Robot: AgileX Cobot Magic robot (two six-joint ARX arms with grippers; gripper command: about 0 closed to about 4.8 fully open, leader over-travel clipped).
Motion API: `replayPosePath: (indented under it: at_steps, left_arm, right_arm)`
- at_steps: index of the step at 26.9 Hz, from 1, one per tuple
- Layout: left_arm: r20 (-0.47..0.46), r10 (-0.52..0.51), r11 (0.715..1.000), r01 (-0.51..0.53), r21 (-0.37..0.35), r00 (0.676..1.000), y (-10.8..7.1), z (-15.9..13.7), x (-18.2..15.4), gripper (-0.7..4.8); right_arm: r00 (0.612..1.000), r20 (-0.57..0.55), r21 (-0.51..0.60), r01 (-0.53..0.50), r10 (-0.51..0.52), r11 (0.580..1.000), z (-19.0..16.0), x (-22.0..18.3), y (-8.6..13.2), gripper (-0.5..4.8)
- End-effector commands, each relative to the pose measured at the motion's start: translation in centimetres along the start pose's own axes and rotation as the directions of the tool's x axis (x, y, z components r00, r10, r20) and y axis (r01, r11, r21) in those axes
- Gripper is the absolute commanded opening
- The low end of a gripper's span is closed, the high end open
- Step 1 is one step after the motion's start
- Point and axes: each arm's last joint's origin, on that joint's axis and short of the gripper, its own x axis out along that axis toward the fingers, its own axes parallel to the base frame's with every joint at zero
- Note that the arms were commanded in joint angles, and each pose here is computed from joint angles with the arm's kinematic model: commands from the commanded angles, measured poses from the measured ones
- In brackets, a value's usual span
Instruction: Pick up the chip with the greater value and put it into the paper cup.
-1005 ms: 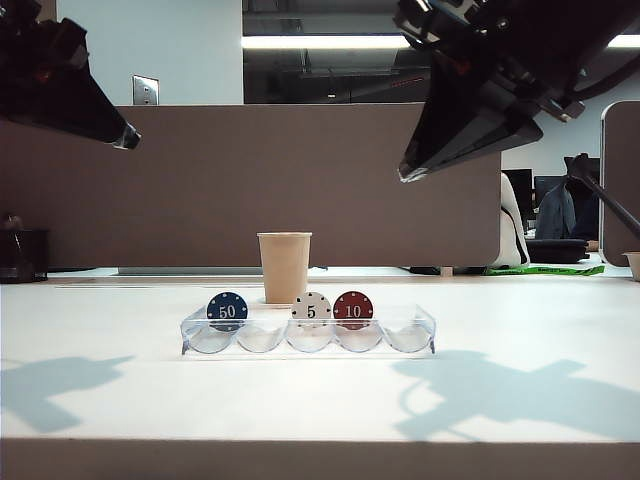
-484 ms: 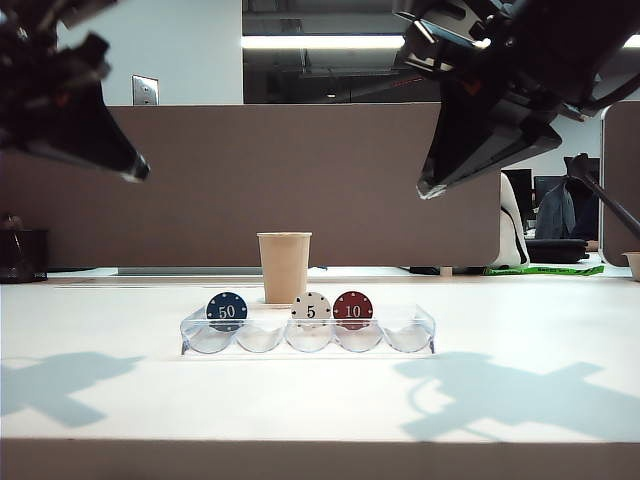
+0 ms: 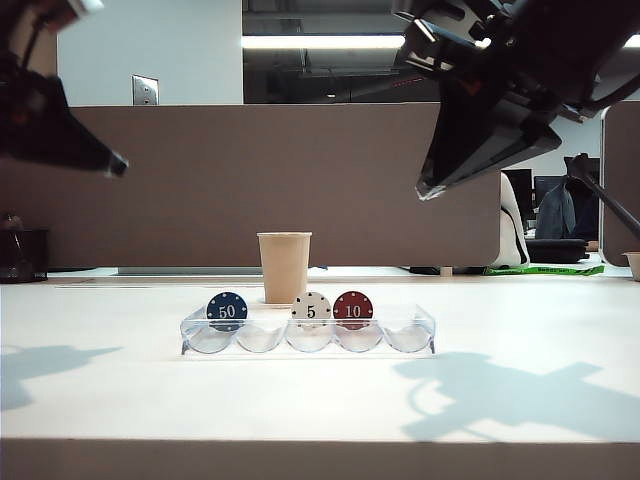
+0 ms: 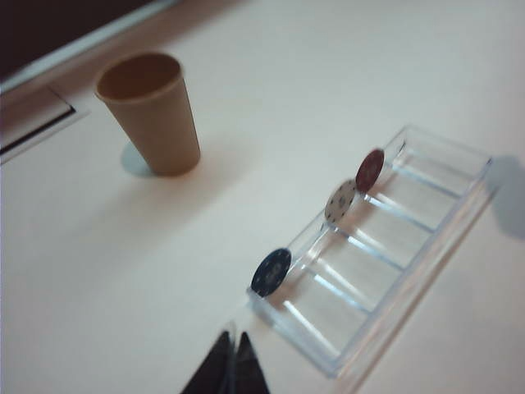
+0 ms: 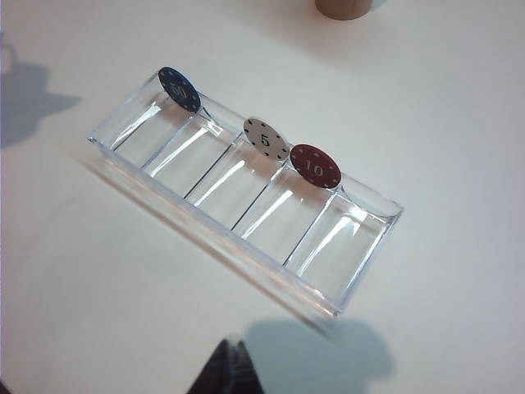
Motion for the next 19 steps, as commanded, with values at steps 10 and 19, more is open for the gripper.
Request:
replayPosePath:
  at_steps: [10, 19]
  left_arm:
    - [0.056, -0.312, 0.95, 0.309, 0.047, 0.948, 4.5, 2.3, 2.6, 0.32]
    - [0.013, -0.373, 0.921, 0.369, 0.124, 0.928, 5.1, 1.7, 5.7, 2.37]
  right_arm:
    - [1.0, 0.016, -0.001, -0.019, 0.019, 1.0, 0.3, -0.1, 0.1, -0.05]
    - [1.0, 0.016, -0.002, -0.02, 0.02, 1.0, 0.3, -0.1, 0.1, -0.05]
